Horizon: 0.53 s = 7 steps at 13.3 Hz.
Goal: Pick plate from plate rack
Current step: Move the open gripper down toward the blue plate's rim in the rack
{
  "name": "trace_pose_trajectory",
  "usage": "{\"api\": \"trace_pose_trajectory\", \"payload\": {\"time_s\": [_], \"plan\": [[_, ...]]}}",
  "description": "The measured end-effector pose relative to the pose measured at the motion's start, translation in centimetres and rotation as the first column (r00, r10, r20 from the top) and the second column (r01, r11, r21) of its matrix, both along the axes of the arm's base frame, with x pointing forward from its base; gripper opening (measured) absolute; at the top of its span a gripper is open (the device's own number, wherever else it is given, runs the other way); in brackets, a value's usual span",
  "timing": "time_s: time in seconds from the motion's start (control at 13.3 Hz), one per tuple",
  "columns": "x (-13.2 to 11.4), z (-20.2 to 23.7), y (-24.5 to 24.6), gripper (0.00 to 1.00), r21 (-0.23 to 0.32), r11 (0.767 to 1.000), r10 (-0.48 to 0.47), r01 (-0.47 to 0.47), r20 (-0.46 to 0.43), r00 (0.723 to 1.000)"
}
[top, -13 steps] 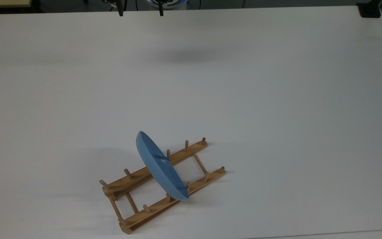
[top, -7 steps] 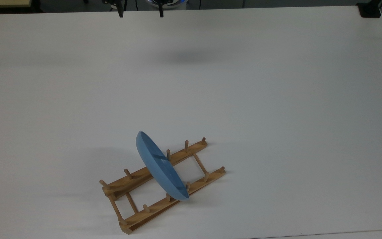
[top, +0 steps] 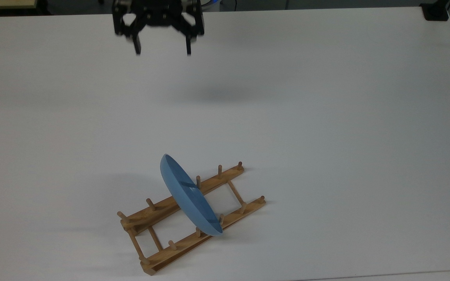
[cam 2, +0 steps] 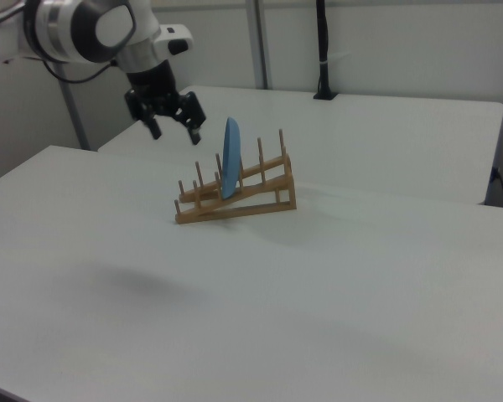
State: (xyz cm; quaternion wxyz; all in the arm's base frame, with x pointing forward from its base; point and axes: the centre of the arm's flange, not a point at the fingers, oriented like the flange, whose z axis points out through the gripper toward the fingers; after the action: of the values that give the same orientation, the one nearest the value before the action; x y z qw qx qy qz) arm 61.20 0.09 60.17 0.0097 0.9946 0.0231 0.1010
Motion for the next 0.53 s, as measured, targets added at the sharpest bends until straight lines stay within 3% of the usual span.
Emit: {"api": "trace_pose_trajectory", "payload": {"time_s": [0.23,0.38,0.45,0.53], "plan": [[3.9,-2.2,0.3,1.0,-0.079,0.997,0.031,-0.021,0.126,0.992],[6.5,-5.2,1.3,0.93,-0.163,0.987,0.047,-0.014,0.2,0.979],[7.7,-7.1,2.0,0.85,-0.206,0.978,0.04,0.01,0.234,0.971],[8.6,-8.7,2.7,0.69,-0.235,0.971,0.029,0.036,0.265,0.964]]}}
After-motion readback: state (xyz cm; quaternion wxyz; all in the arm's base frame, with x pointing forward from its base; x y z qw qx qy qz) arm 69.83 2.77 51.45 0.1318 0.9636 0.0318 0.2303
